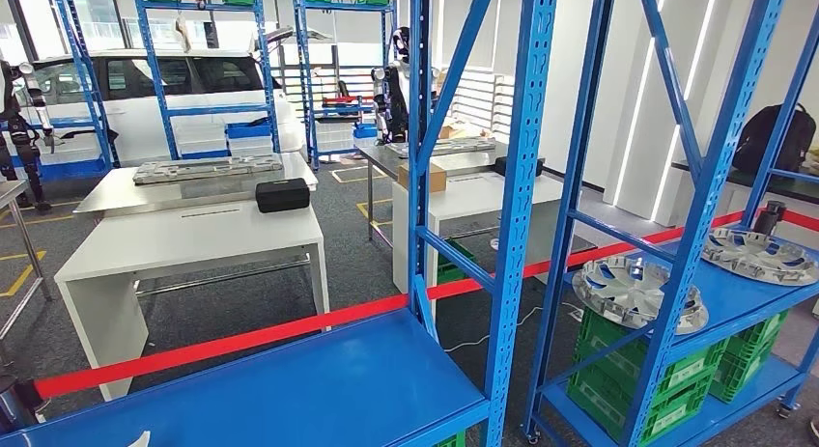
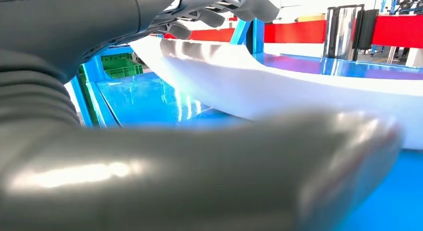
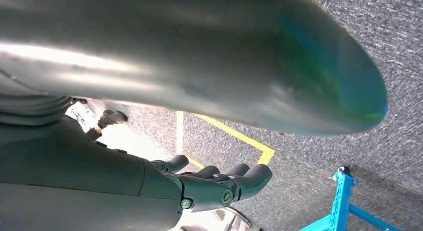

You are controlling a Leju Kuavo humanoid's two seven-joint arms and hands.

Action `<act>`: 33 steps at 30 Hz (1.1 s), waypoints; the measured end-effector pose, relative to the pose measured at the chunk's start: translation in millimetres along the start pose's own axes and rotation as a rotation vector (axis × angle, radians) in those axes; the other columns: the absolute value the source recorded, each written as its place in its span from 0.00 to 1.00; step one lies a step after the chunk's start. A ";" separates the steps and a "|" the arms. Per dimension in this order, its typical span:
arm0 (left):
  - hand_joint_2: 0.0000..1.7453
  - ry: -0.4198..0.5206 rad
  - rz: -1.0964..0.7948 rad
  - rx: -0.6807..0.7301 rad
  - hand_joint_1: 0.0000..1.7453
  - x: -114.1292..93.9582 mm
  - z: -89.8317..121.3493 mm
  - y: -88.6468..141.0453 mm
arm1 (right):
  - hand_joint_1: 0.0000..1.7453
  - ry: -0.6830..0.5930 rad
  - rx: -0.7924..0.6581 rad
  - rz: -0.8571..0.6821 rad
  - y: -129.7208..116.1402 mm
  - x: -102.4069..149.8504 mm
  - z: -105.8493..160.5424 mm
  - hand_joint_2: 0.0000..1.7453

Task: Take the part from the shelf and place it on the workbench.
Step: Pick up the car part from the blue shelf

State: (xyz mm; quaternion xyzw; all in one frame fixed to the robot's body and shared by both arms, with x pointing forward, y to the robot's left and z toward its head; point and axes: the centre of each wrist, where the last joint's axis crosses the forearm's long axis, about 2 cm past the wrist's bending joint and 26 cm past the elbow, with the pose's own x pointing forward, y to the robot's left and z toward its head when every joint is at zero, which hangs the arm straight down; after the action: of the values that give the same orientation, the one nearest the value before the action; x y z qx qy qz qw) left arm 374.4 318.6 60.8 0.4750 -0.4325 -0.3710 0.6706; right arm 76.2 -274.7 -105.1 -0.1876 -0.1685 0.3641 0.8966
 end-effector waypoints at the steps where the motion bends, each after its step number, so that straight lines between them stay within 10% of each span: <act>1: 1.00 0.002 0.000 -0.002 0.00 -0.4 0.5 -0.8 | 0.00 0.001 -0.001 -0.002 0.0 -0.1 0.0 0.00; 33: 1.00 0.002 0.013 0.007 0.00 5.6 0.5 0.5 | 0.00 0.026 -0.012 -0.031 2.2 -8.5 1.3 0.00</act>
State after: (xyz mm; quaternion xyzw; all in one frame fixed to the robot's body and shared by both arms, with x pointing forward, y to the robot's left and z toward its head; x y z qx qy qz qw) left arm 375.9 313.5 62.6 0.4750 -0.4363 -0.3644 0.6718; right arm 68.6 -279.1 -106.4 -0.1951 -0.1618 0.3467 0.9031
